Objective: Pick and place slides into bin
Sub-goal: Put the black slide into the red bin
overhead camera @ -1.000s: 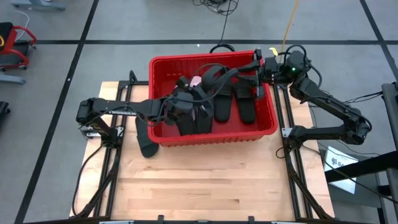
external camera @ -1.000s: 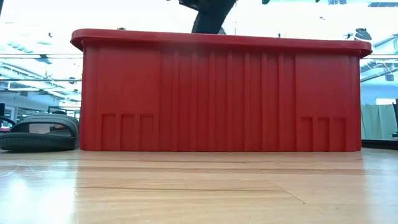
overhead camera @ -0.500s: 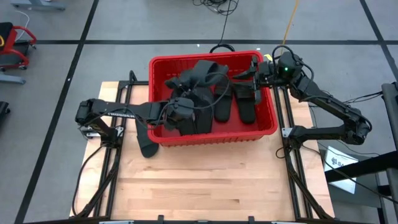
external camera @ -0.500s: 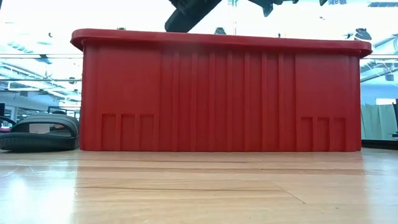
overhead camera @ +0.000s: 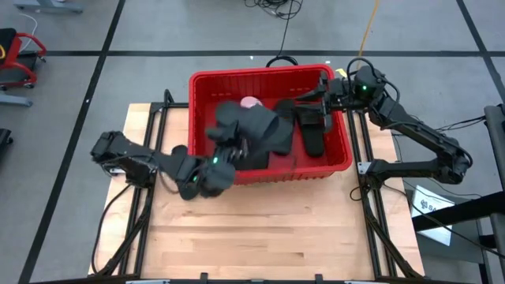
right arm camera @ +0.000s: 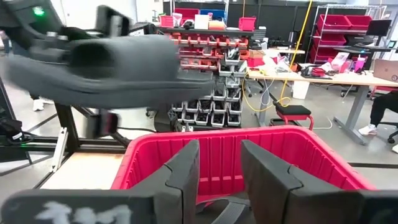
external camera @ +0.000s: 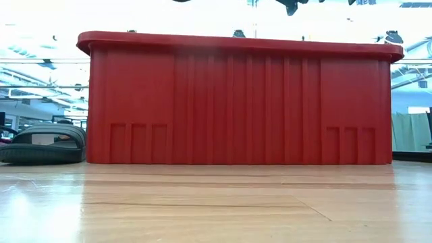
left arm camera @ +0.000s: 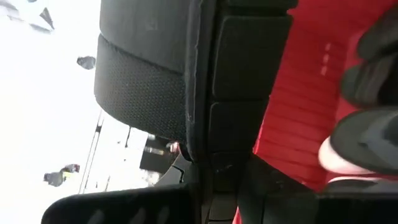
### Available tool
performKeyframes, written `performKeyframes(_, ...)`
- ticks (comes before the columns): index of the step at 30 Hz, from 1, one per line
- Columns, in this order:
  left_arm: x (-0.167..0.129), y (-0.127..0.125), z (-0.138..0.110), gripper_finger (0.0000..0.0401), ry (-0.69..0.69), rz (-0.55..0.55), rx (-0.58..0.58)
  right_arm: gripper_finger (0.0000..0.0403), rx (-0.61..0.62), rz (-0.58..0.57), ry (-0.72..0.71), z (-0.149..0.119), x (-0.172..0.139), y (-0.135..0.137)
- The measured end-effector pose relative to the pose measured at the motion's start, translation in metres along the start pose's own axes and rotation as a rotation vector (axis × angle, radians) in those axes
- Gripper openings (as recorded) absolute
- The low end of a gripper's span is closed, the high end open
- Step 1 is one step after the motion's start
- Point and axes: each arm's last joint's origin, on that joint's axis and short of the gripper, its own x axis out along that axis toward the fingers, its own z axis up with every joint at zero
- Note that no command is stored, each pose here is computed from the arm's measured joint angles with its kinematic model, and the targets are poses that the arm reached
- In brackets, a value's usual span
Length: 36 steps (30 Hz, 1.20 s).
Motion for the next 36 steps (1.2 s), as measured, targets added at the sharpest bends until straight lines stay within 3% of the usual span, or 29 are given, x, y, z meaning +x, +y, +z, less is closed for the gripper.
performKeyframes(4, -0.038, -0.002, 0.003, 0.0041, -0.095, -0.038, -0.071, 0.0106, -0.002, 0.0, -0.002, 0.002, -0.005, 0.004)
performKeyframes(11, -0.105, -0.003, 0.001, 0.0041, -0.279, -0.173, -0.324, 0.0096, -0.022, -0.001, -0.03, 0.01, -0.015, 0.011)
performKeyframes(16, -0.141, -0.008, -0.006, 0.0041, -0.405, -0.391, -0.55, 0.009, -0.024, -0.001, -0.033, 0.012, -0.021, 0.016)
performKeyframes(19, -0.153, -0.017, -0.014, 0.0041, -0.422, -0.603, -0.663, 0.0088, -0.02, -0.001, -0.028, 0.013, -0.024, 0.018)
performKeyframes(24, -0.153, -0.033, -0.025, 0.0041, -0.258, -0.971, -0.808, 0.0088, 0.005, 0.001, 0.003, 0.01, -0.027, 0.02)
performKeyframes(28, -0.154, -0.052, -0.029, 0.0041, -0.105, -1.148, -0.782, 0.0088, 0.072, 0.005, 0.031, 0.007, -0.028, 0.021)
performKeyframes(31, -0.156, -0.07, -0.033, 0.0041, 0.003, -1.214, -0.709, 0.0088, 0.096, 0.006, 0.044, 0.005, -0.028, 0.021)
performKeyframes(36, -0.153, -0.099, -0.045, 0.0041, 0.187, -1.164, -0.575, 0.0088, 0.089, 0.006, 0.045, 0.005, -0.028, 0.021)
